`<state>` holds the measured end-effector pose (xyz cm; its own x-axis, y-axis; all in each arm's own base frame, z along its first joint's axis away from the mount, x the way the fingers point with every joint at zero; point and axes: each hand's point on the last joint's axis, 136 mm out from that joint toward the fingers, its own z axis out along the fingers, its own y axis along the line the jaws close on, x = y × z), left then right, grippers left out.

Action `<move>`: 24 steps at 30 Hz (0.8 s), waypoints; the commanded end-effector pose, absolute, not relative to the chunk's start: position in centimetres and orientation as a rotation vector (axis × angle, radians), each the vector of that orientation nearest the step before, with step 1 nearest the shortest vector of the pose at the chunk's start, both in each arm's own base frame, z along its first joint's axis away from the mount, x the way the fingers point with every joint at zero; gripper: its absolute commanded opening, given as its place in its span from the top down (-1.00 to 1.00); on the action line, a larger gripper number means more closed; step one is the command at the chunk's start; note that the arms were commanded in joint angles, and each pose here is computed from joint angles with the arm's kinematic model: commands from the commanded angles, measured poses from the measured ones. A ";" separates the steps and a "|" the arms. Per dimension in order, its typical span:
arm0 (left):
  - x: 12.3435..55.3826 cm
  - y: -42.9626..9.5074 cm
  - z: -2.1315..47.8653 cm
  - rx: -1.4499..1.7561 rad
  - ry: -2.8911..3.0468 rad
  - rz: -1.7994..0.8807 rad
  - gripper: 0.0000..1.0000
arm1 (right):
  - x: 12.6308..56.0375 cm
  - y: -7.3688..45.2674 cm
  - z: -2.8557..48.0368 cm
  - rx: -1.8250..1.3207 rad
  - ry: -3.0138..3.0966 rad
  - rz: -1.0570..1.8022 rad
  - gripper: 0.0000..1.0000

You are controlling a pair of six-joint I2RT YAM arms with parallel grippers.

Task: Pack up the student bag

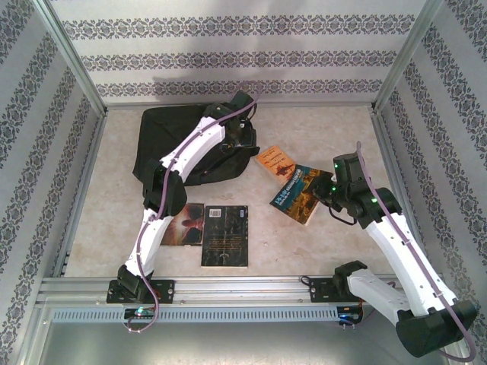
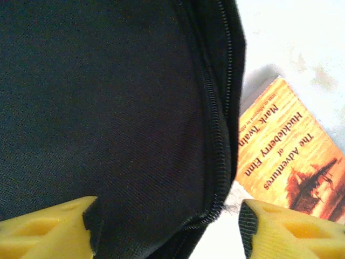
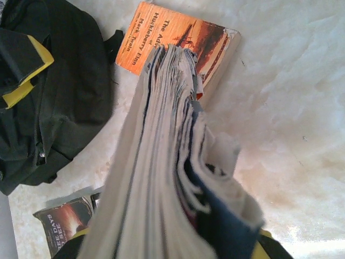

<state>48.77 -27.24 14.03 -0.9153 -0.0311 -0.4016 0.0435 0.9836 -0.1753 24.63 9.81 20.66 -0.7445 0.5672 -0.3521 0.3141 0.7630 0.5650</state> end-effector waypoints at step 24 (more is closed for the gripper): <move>45.4 -23.7 26.5 -0.055 2.455 -0.410 1.00 | 29.5 12.0 29.9 0.430 2.204 0.782 1.00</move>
